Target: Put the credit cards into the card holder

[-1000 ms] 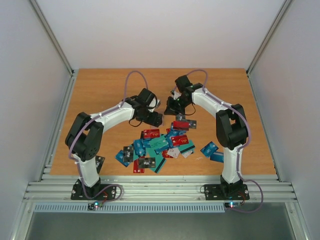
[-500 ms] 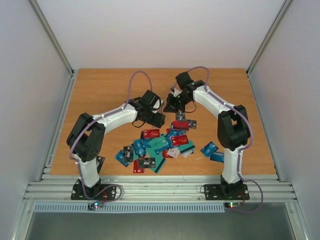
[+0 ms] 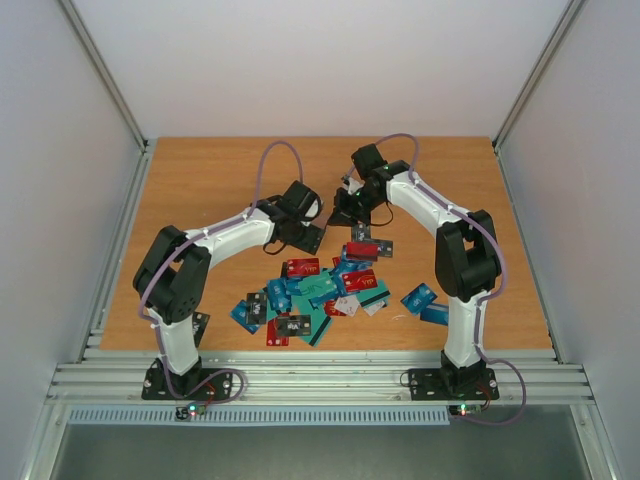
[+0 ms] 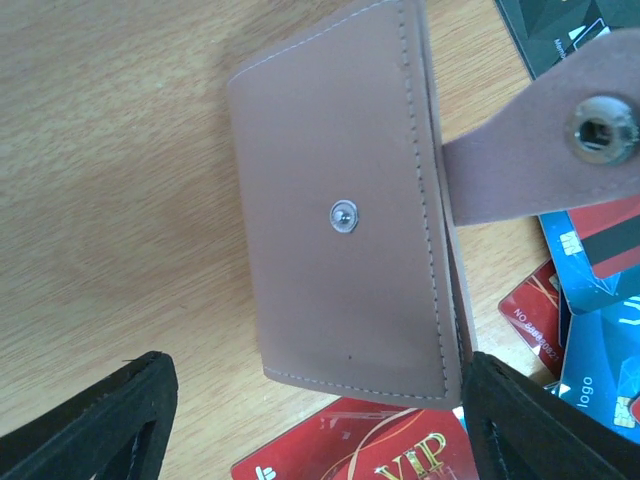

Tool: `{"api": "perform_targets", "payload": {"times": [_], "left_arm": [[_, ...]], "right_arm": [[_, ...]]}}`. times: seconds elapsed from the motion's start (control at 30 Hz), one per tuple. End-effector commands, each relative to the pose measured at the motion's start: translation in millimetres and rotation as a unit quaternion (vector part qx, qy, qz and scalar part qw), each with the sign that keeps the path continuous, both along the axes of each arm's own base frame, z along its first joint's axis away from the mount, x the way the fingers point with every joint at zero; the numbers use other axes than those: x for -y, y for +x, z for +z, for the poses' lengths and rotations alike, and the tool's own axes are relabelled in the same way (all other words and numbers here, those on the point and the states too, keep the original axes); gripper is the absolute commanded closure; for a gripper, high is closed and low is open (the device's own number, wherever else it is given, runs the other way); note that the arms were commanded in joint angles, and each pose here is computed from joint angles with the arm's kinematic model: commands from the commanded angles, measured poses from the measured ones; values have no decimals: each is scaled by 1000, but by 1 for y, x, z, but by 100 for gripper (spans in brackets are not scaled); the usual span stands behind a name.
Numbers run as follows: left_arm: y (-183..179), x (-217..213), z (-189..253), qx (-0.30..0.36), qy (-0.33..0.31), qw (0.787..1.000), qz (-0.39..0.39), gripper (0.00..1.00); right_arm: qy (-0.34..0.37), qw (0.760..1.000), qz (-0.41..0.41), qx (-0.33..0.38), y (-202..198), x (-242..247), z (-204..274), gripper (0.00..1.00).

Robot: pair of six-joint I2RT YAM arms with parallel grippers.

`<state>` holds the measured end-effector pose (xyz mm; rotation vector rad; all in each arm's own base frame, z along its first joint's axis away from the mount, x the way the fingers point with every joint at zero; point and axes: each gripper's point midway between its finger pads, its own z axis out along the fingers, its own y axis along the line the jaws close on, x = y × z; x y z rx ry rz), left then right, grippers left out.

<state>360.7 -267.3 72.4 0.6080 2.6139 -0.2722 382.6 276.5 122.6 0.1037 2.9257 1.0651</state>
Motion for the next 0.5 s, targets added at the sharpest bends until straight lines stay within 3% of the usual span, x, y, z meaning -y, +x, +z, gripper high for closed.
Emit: {"api": "perform_targets", "payload": {"times": [0.0, 0.47], "left_arm": [[9, -3, -3, 19, 14, 1000, 10, 22], [38, -27, 11, 30, 10, 997, 76, 30]], "right_arm": [[5, 1000, 1, 13, -5, 2, 19, 99], [-8, 1000, 20, 1, -17, 7, 8, 99]]}}
